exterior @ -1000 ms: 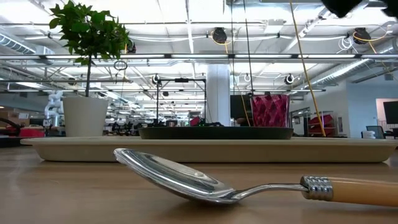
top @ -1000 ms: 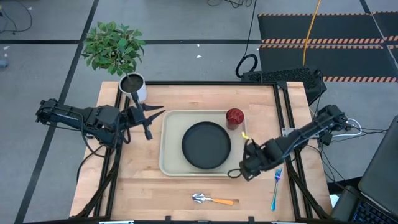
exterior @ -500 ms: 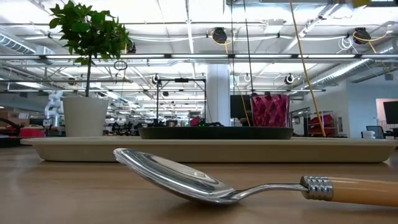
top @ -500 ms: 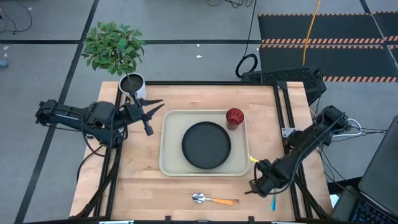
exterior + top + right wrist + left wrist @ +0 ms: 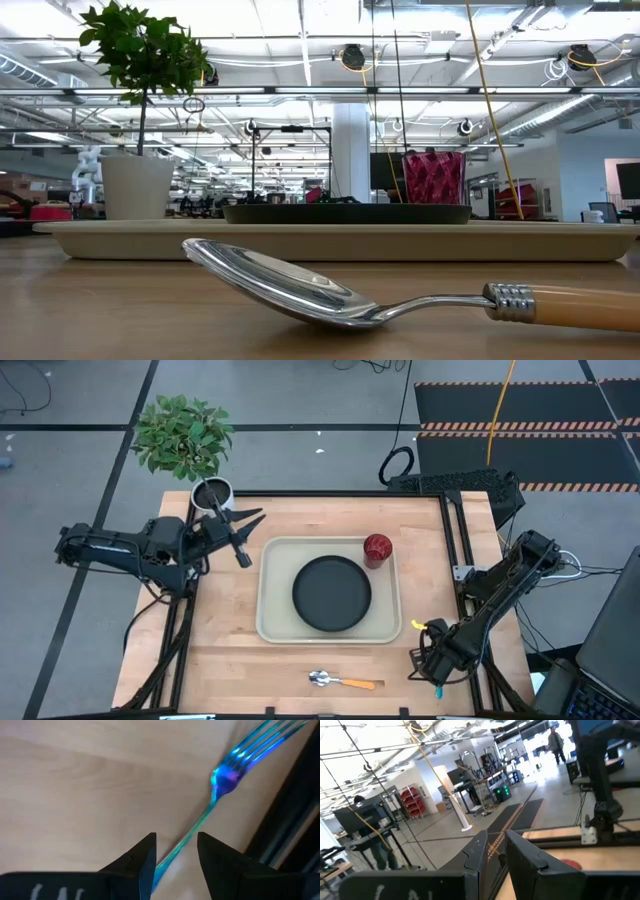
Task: Pick and place plate/cup/fork/spoon on tray
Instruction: Put the blue fork on the gray tray to the left of the black plate
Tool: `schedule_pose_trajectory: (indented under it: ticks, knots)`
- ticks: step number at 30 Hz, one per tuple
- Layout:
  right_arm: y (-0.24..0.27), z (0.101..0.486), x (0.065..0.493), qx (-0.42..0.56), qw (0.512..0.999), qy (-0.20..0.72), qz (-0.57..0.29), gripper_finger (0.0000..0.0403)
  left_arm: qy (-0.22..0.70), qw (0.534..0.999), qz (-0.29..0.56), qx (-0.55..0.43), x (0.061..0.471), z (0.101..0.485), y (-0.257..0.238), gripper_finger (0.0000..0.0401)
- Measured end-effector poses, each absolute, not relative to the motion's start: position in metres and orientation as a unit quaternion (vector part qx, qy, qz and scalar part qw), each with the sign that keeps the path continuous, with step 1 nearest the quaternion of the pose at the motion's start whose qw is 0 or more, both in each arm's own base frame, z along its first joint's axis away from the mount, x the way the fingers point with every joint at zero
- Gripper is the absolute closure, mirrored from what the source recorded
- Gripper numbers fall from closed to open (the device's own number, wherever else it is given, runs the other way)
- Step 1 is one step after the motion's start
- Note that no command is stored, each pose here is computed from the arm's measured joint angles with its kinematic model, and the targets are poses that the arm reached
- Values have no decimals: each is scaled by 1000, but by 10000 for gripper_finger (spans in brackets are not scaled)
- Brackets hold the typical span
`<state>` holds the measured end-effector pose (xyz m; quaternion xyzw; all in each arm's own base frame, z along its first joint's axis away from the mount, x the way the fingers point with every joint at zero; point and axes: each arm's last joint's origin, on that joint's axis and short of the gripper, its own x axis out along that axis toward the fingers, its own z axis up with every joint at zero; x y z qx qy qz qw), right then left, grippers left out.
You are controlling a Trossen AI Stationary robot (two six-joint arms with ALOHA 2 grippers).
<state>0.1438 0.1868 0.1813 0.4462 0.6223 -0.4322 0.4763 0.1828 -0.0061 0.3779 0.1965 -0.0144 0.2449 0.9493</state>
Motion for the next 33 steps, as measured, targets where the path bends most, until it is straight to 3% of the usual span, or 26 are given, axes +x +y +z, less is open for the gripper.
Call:
schedule_pose_trajectory:
  ticks: [33]
  knots:
    - [190,145,123,424,476,660,-398,266,-18,953,238,184,186,377,0,332]
